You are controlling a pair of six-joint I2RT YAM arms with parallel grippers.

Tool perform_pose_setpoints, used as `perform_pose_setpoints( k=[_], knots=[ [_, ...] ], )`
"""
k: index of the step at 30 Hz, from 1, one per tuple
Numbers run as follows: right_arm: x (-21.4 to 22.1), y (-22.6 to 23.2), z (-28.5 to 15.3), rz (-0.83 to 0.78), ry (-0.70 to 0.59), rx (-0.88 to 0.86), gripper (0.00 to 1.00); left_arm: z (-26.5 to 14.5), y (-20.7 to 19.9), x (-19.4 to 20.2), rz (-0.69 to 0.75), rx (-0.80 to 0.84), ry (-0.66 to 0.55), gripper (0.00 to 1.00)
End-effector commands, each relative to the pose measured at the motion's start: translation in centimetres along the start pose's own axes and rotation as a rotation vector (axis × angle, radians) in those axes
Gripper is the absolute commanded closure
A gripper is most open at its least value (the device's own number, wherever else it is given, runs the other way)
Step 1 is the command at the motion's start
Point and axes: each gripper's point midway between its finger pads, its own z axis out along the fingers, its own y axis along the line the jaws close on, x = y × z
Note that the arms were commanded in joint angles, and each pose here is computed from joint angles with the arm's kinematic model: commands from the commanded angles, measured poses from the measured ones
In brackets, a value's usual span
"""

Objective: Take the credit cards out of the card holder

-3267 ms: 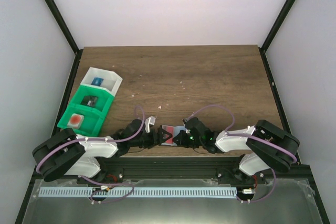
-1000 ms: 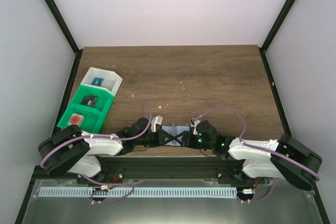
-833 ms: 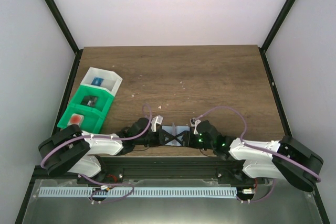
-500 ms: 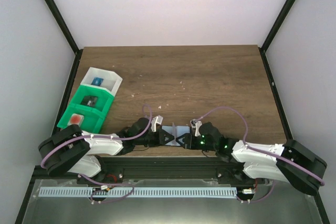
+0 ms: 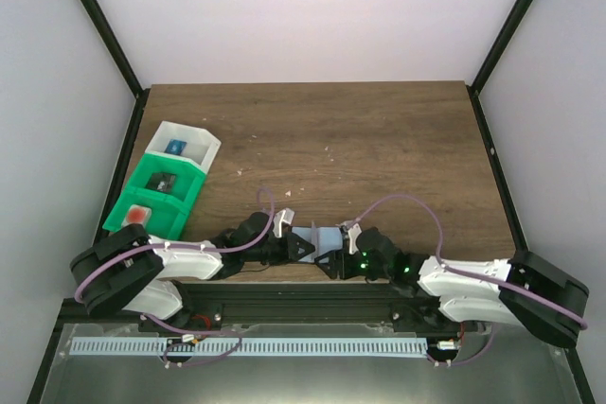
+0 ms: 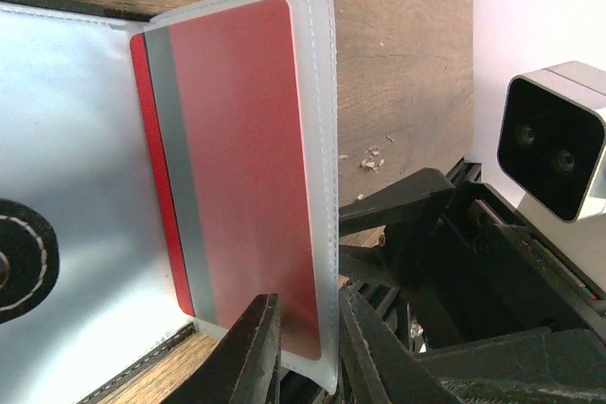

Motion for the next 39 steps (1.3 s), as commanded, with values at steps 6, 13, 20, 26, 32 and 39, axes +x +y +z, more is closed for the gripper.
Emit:
perform_pose_setpoints(
  k=[6,13,20,26,32,39],
  knots=[
    [-1.3,0.9,1.0,-0.087,-0.052,0.071,0.29,0.6,-0.8,-0.2,0.008,0.013,0.003,0.79],
    [-1.9,0.7,1.0,-0.086,-0.075,0.106,0.29,0.6,-0.9,-0.1,0.008,0.013,0.007,0.78],
    [-2.0,0.4,0.6,-0.068,-0.089,0.115,0.38,0.6,-0.7,-0.1,0.009,0.008,0.007,0.73],
    [-1.8,0.3,0.5,-0.065,-0.087,0.113,0.43,0.6,-0.4,0.0,0.007,-0.005,0.003,0.73],
    [-2.0,0.3,0.2,-0.046,-0.086,0.133,0.43,0.4,0.0,-0.1,0.010,-0.026,-0.006,0.74],
    [-2.8,-0.5,-1.4,0.042,-0.112,0.215,0.36,-0.2,1.1,-0.5,-0.013,-0.071,-0.046,0.69]
  ],
)
